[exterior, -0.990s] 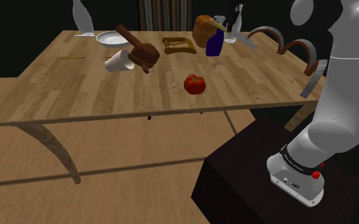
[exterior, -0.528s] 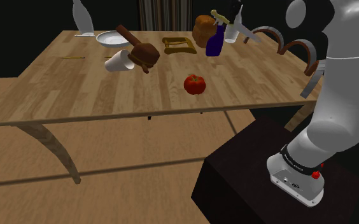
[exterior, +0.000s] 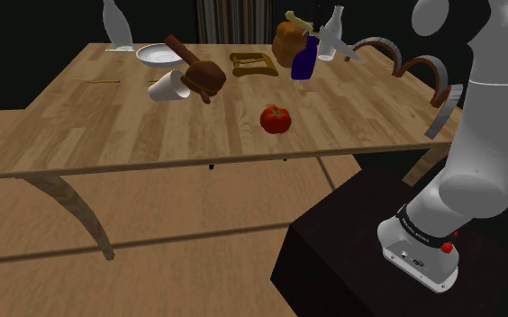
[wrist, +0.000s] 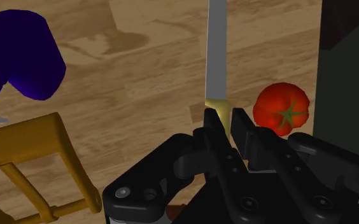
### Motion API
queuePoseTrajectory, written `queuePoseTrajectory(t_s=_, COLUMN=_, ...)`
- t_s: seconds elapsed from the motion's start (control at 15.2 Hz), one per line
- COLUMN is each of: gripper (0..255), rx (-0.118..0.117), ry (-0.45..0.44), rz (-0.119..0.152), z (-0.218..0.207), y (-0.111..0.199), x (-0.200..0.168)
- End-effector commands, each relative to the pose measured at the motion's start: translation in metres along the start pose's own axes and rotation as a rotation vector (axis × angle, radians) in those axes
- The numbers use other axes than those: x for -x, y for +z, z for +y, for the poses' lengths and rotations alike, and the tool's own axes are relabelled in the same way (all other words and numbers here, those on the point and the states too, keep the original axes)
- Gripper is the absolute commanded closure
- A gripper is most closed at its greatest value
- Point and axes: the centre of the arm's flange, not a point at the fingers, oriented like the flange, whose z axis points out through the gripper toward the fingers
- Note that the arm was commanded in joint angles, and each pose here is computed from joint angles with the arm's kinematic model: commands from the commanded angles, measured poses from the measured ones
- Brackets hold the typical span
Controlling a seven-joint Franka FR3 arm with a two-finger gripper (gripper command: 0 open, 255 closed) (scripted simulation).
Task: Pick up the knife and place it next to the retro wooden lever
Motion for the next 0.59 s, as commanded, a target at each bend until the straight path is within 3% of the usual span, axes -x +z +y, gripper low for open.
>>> queuePoseTrajectory(t_s=0.0, gripper=255, rx=0.000, ry=0.001, rz=0.000, z=-0.020, y=0.006, x=-0.020)
queuePoseTrajectory(t_s=0.53, gripper=255, rx=0.000, ry=0.001, rz=0.000, z=-0.087, y=0.022, x=-0.099)
